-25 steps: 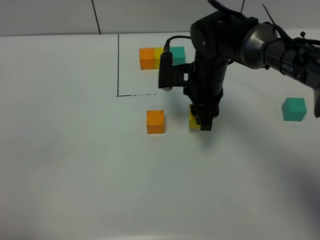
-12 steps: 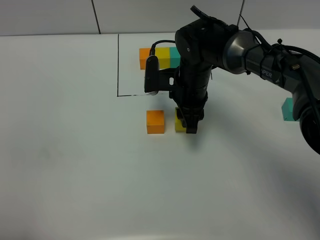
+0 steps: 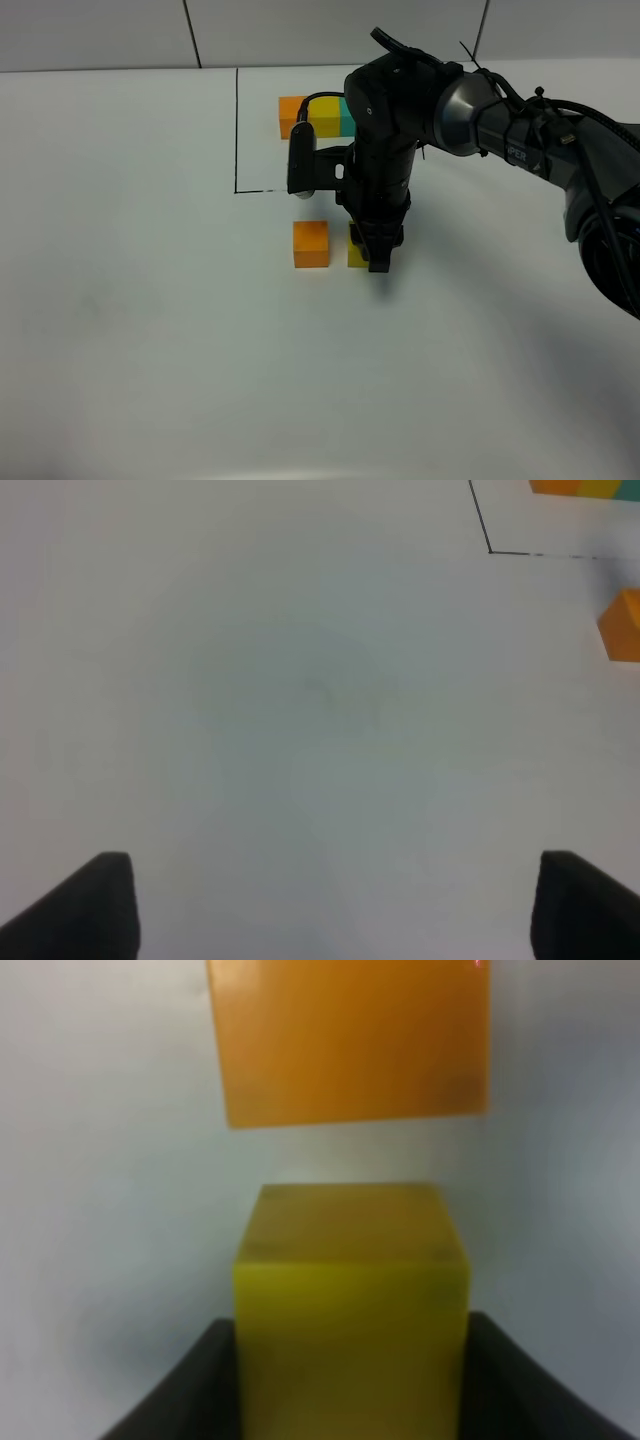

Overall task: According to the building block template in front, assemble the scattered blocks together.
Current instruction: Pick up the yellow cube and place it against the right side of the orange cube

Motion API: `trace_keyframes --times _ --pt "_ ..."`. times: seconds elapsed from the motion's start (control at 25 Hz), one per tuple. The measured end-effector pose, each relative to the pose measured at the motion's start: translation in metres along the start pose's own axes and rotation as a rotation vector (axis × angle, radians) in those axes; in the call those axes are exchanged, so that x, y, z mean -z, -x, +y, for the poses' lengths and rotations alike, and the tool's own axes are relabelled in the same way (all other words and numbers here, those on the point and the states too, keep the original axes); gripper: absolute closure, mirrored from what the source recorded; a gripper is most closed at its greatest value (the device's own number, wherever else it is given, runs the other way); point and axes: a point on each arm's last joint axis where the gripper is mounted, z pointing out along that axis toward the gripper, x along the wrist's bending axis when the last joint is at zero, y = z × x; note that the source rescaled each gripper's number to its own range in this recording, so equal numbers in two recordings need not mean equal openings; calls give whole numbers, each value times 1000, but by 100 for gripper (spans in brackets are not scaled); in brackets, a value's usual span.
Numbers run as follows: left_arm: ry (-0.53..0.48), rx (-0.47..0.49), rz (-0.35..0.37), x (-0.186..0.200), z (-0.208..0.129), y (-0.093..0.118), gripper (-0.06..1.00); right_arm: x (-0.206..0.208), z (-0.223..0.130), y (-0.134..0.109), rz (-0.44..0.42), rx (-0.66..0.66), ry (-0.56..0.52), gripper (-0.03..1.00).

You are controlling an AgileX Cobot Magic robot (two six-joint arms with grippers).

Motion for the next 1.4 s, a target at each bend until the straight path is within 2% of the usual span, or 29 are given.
trace_keyframes --times 1.4 --pt "0 0 0 0 0 0 -5 -2 16 -3 4 1 50 95"
